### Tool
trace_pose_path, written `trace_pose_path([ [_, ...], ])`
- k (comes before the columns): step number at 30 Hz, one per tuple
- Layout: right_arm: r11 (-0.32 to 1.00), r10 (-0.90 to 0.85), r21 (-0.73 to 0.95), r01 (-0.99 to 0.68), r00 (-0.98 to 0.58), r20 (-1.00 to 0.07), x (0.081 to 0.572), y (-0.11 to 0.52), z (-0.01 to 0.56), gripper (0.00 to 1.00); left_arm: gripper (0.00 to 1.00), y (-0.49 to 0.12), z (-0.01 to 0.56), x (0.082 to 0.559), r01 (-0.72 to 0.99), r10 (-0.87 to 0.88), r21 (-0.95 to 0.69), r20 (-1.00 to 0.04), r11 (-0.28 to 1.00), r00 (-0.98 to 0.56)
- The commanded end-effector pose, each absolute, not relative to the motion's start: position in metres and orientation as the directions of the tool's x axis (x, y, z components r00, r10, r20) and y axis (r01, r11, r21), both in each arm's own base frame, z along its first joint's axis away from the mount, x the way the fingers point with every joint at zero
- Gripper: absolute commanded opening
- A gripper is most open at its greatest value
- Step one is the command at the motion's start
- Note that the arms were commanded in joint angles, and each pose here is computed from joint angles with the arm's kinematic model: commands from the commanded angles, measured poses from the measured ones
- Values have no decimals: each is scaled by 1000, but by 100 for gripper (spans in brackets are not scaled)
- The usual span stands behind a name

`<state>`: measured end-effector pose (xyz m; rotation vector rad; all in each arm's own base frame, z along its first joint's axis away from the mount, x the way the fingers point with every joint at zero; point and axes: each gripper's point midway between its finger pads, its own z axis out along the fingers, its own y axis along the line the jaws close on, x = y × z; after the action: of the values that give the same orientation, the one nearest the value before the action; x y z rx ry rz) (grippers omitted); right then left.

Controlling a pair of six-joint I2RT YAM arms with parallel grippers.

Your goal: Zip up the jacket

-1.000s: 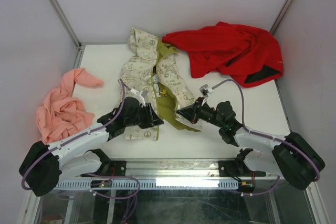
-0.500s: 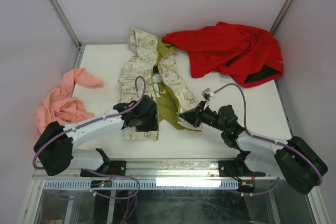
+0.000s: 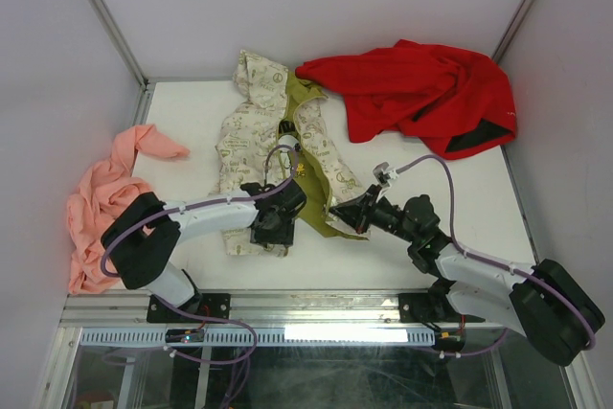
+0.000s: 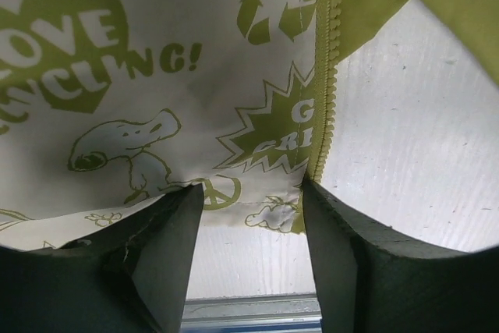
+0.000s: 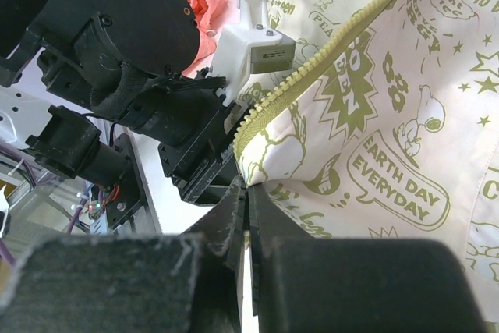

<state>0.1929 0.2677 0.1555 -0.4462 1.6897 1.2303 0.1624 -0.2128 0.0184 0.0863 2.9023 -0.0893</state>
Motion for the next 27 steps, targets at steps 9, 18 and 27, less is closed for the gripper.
trace_pose_path([
  [9, 419, 268, 484, -769, -404, -874, 197, 267, 171, 0, 35, -203, -24, 148, 63, 65, 20, -188, 998, -980],
  [18, 426, 242, 485, -764, -420, -875, 199, 269, 168, 0, 3, -228, 20, 169, 62, 5, -156, -341, 986, -940],
  [27, 451, 245, 471, -759, -402, -882, 203, 266, 172, 0, 0, -257, 94, 192, 120, -150, -444, -526, 888, -837],
])
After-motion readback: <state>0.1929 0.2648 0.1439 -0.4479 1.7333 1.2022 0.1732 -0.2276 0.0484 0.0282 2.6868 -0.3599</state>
